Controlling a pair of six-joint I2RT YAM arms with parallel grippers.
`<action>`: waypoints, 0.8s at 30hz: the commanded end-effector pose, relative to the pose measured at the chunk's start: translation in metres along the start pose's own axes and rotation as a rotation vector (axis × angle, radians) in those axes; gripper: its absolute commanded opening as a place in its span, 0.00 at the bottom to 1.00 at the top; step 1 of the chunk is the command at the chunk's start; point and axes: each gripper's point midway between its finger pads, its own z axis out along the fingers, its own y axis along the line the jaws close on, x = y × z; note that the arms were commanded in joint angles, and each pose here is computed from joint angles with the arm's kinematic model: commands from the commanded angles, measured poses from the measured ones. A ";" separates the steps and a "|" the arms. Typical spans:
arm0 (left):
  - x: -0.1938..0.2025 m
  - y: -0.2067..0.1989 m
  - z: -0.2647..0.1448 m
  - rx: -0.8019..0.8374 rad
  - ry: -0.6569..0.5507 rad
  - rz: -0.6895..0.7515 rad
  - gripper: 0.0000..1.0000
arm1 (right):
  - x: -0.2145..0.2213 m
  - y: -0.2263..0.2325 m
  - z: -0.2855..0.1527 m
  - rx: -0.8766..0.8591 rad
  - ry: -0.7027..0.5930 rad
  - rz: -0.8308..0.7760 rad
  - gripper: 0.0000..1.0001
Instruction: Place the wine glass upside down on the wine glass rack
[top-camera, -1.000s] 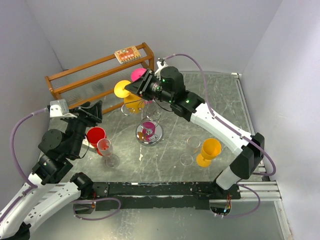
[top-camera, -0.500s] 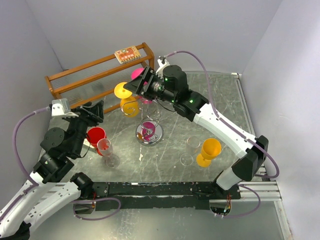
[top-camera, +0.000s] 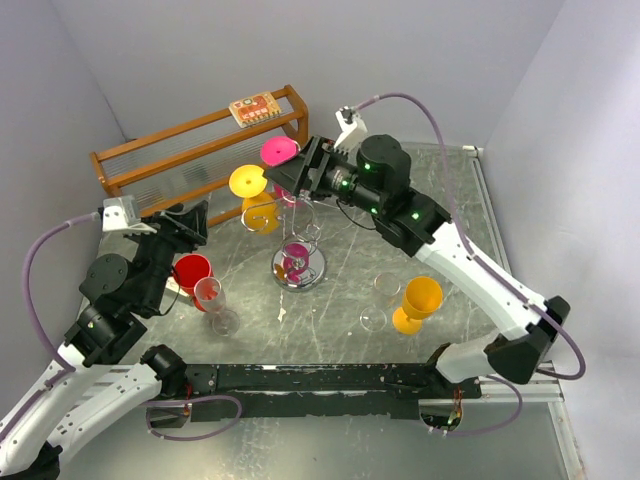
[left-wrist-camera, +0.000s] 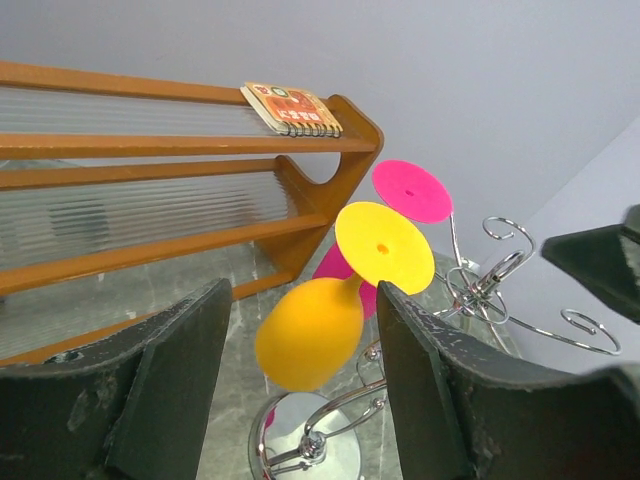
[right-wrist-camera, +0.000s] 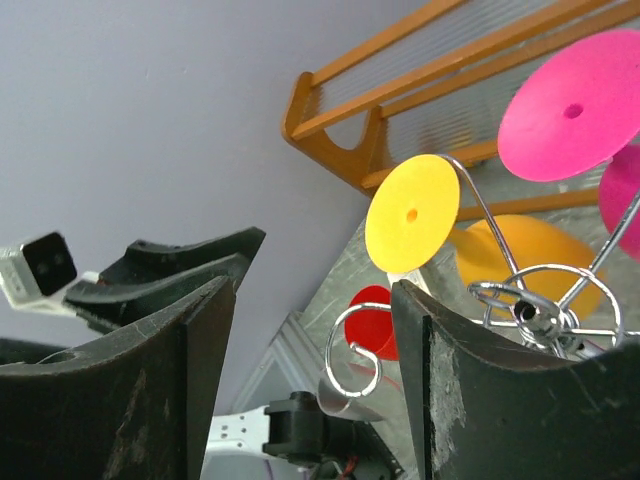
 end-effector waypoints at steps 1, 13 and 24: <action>-0.013 -0.011 -0.004 0.049 -0.011 -0.007 0.71 | -0.014 0.009 -0.029 -0.032 -0.056 -0.202 0.64; -0.016 -0.037 -0.004 0.192 0.011 0.086 0.82 | -0.036 -0.096 -0.147 0.619 -0.163 -0.328 0.61; -0.022 -0.054 -0.003 0.274 -0.005 0.131 0.87 | 0.034 -0.145 -0.208 0.822 0.182 -0.357 0.55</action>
